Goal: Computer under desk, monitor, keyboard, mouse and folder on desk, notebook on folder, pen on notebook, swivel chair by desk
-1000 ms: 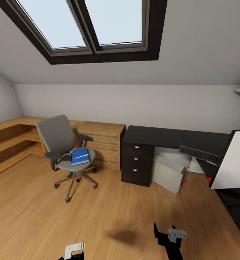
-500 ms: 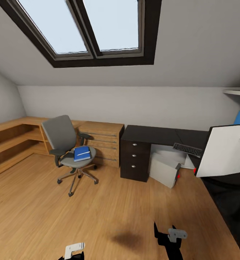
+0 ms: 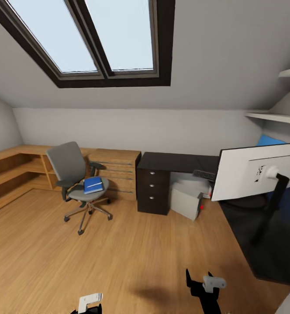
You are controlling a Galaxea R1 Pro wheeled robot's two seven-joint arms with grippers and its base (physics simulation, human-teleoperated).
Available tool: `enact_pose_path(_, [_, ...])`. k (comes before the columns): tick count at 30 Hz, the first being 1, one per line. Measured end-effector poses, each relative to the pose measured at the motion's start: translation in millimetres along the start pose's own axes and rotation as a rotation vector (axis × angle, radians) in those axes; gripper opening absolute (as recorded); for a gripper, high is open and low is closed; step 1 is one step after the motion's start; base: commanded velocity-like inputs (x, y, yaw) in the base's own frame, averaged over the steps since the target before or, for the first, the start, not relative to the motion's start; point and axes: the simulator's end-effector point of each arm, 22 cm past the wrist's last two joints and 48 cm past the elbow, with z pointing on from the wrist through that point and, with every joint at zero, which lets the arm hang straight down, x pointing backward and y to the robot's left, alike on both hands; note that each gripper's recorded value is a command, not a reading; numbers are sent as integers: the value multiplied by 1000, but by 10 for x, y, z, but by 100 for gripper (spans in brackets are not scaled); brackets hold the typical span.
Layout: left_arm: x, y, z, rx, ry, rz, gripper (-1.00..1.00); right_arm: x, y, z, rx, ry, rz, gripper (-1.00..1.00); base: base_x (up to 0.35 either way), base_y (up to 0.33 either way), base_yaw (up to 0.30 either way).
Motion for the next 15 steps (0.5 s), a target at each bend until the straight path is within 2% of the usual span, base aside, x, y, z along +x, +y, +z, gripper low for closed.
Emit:
enact_pose_path(7, [-86,1,-79,1,-7,-1,100,-112,17,-33,-1,-6,1,100,-262,-208,-223])
enact_pose_path(15, [-100,-35,-85,9,-15,1,100,-112,29,-33,-3,-6,1,100,-60,-66,-229])
